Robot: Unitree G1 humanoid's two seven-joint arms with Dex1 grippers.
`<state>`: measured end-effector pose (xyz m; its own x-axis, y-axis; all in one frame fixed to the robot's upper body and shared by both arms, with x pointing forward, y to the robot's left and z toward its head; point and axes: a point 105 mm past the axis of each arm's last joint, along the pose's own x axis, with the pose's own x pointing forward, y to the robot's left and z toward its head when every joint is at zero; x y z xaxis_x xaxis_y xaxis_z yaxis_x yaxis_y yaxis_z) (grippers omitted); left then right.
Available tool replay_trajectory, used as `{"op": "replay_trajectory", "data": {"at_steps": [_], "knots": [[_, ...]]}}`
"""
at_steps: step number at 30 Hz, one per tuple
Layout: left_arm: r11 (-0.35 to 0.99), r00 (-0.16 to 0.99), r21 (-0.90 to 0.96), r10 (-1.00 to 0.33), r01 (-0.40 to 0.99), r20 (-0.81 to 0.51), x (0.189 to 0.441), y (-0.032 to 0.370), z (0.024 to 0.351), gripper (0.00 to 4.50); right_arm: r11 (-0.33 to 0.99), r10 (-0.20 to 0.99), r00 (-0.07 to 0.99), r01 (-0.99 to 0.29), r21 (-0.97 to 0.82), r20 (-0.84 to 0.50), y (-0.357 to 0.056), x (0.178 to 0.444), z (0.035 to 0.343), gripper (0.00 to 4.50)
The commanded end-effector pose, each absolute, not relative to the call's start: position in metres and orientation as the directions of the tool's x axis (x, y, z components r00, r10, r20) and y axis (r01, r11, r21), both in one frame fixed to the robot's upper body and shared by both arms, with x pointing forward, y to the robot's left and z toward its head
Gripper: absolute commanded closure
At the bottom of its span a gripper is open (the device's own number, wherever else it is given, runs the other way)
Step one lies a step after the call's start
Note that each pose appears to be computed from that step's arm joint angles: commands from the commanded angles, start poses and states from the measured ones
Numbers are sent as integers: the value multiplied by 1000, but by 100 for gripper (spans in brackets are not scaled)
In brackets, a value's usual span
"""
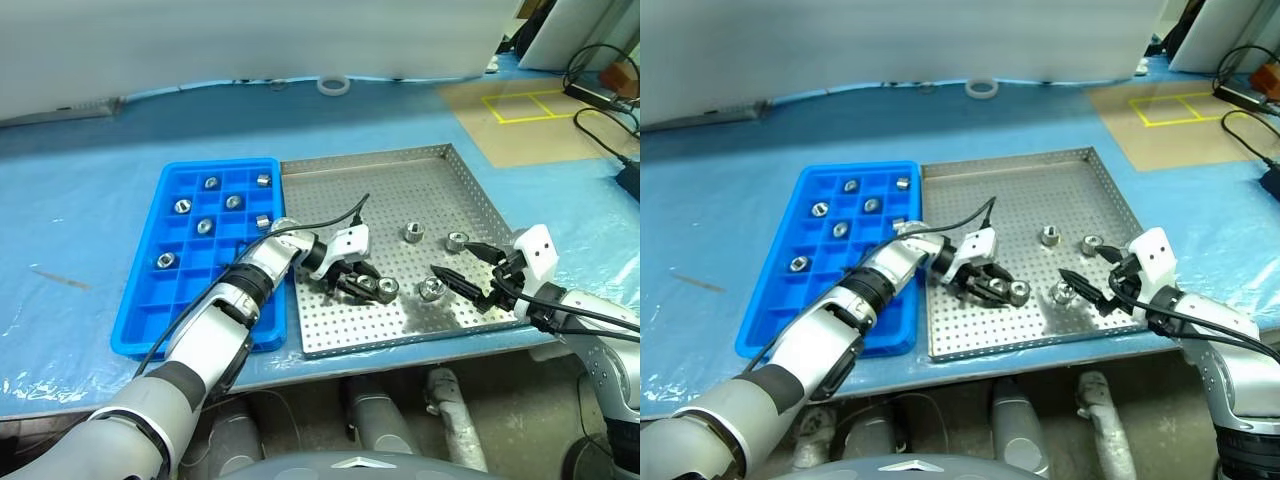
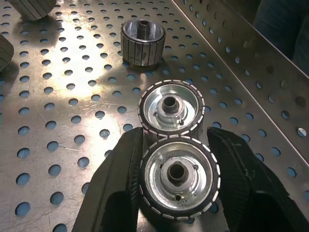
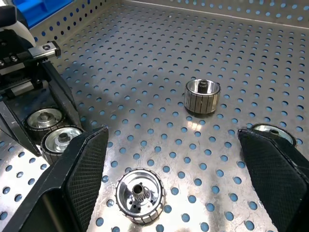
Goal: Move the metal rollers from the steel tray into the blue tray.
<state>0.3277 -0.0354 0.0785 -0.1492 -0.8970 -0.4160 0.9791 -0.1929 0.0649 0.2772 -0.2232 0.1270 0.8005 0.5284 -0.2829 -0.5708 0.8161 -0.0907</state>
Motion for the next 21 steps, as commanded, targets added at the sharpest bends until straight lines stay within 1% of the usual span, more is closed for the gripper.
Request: {"op": "replay_trajectory", "data": {"at_steps": [1,4,6,8,10,13,18,21], "knots": [[-125,-85,119,-952,985,-292,338,-35,106,277,789,579,787,-607,-98,-215,-211,281,145,0],[6,19,112,-993,994,-117,351,-34,134,277,769,628,766,-638,-37,-135,-199,285,158,0],[99,100,92,-995,991,-5,360,-29,151,277,743,668,739,-669,20,-87,-188,288,162,0],[175,169,73,-983,982,75,366,-23,162,277,702,711,702,-707,86,-42,-174,290,165,0],[211,203,62,-972,975,122,367,-19,167,277,655,748,664,-740,155,6,-161,292,168,0],[220,209,44,-962,974,177,360,-16,173,277,591,779,623,-767,247,72,-146,300,173,0],[261,245,54,-947,964,208,356,-13,175,277,498,763,614,-757,423,200,-135,320,184,0],[278,250,94,-940,956,230,353,-13,179,277,465,753,619,-742,483,225,-125,330,185,0]]}}
